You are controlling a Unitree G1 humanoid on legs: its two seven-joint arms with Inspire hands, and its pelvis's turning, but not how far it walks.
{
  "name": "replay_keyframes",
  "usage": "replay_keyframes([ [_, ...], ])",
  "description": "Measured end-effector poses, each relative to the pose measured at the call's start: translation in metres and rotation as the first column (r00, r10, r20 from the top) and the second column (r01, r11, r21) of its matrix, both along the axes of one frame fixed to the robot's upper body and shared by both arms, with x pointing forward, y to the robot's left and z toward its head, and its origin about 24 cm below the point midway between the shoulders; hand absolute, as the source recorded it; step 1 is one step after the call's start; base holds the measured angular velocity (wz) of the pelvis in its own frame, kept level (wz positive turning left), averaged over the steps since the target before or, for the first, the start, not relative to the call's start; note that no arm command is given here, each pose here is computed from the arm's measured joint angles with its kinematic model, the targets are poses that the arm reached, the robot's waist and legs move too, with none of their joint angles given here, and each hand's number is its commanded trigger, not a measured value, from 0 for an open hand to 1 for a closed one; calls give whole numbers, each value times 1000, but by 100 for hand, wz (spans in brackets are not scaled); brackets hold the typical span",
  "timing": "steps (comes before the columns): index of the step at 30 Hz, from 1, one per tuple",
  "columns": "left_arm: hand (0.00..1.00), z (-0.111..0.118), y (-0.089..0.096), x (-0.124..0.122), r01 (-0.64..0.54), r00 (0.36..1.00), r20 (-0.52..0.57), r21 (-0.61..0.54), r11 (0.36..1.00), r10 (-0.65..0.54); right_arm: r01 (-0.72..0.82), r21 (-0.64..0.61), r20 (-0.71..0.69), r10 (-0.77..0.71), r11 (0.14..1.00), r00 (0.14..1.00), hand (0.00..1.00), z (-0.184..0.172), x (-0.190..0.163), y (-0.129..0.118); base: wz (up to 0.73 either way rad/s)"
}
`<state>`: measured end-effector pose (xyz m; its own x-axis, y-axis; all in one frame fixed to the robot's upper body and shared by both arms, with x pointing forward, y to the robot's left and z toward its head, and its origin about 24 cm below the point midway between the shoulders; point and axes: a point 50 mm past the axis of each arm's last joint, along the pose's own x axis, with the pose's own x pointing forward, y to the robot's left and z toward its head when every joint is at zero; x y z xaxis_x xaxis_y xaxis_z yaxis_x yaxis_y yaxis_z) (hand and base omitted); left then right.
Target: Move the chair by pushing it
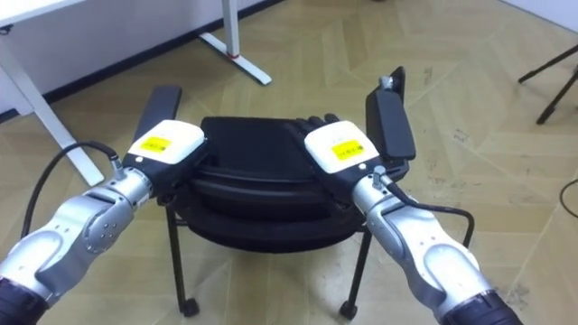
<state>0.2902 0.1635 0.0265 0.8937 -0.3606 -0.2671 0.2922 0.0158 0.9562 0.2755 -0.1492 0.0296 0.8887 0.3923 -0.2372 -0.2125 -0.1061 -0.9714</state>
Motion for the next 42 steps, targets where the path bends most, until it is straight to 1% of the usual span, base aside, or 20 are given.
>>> replay_keyframes([
  [1,100,0,0,0,0,1000,0,0,1000,0,0,-2,-5,0,1000,1000,3,0,0,0,0],
  [2,100,0,0,0,0,1000,0,0,1000,0,1,-6,-14,-1,1000,1000,16,-1,0,0,5],
  [3,100,0,0,0,1,1000,0,0,1000,-1,1,-10,-21,-1,1000,1000,32,-1,0,0,5],
  [4,100,0,0,0,1,1000,0,0,1000,-1,1,-12,-26,-1,1000,1000,36,-1,0,0,5],
  [5,100,0,-1,0,3,1000,-1,-1,1000,-3,1,-14,-36,-2,1000,999,51,-2,0,0,5],
  [6,100,-1,-2,0,7,1000,-2,-2,1000,-7,6,-18,-50,-7,1000,999,80,-5,-1,-1,7],
  [7,100,-1,-3,0,9,1000,-1,-2,1000,-9,9,-21,-58,-10,1000,998,100,-7,-1,-2,9],
  [9,100,1,-5,0,17,1000,5,-4,1000,-17,27,-35,-100,-31,999,995,100,-15,-2,-6,8],
  [11,100,1,-5,0,17,1000,5,-6,1000,-17,32,-30,-102,-35,999,994,100,-16,-1,-7,6],
  [16,100,1,-8,2,23,1000,5,-5,1000,-23,74,27,-123,-70,997,990,100,-20,0,-11,7],
  [23,100,-1,-8,2,8,1000,-5,-17,1000,-8,72,32,-72,-70,997,995,100,-25,-2,-11,0],
  [32,100,-2,-9,2,7,1000,-7,-17,1000,-8,72,30,-68,-70,997,995,100,-27,-3,-11,0],
  [37,100,-6,-8,0,2,1000,-7,-16,1000,-2,72,30,-75,-69,997,995,100,-29,-4,-11,2],
  [42,100,-16,-6,0,-9,999,-41,-5,1000,8,79,34,-94,-75,996,993,100,-41,-6,-8,8],
])
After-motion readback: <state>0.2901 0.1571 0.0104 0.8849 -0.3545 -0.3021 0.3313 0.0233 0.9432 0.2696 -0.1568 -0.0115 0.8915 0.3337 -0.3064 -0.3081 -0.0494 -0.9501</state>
